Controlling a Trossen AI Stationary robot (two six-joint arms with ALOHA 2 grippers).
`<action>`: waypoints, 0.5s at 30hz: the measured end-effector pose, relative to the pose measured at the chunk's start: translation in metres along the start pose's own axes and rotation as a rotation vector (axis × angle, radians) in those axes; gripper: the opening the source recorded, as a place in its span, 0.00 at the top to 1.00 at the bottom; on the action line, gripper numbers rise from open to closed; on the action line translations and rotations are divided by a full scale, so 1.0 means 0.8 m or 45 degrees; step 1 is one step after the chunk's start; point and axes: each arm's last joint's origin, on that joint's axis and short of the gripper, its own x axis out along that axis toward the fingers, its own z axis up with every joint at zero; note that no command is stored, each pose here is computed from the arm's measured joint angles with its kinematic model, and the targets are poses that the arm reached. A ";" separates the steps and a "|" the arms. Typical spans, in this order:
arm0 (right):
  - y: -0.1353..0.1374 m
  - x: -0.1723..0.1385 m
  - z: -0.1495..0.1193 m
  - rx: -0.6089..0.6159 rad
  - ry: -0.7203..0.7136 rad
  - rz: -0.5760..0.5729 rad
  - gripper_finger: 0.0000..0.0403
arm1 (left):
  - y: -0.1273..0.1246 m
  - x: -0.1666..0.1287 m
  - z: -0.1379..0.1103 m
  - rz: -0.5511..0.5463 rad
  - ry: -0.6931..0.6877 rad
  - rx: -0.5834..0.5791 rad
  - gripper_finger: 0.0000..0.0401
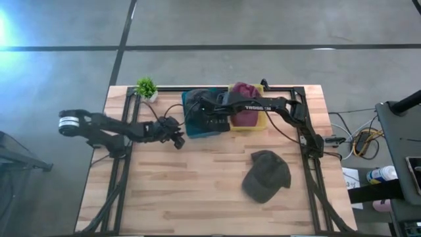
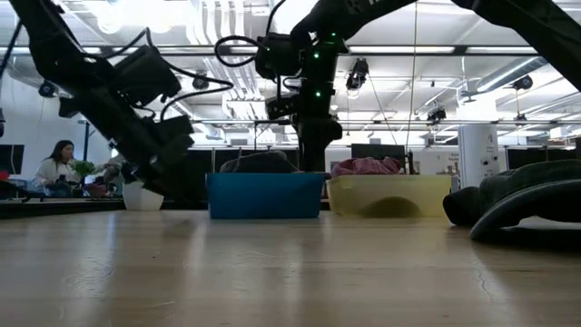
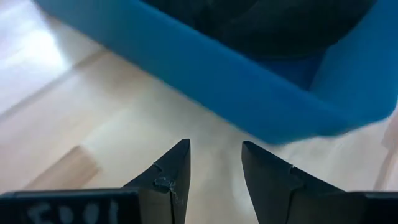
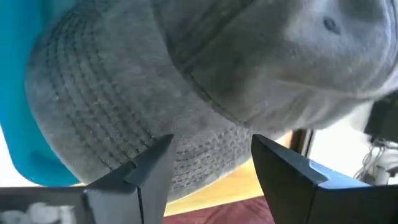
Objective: Pick & Place hat
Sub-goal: Put the top black cap into the blue bin
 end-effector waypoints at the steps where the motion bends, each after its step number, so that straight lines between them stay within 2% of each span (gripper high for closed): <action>1: 0.002 0.000 0.000 -0.005 -0.007 0.020 0.47 | -0.001 0.004 0.000 -0.017 -0.005 -0.004 0.66; 6: 0.010 0.000 0.005 0.001 -0.083 0.139 0.47 | -0.009 0.022 0.000 -0.064 0.005 -0.007 0.66; 12: 0.024 0.007 0.020 0.100 -0.222 0.322 0.47 | -0.020 0.042 0.007 -0.088 0.040 0.000 0.66; 15: 0.024 0.004 0.033 0.122 -0.276 0.318 0.47 | -0.026 0.046 0.013 -0.115 0.037 -0.001 0.66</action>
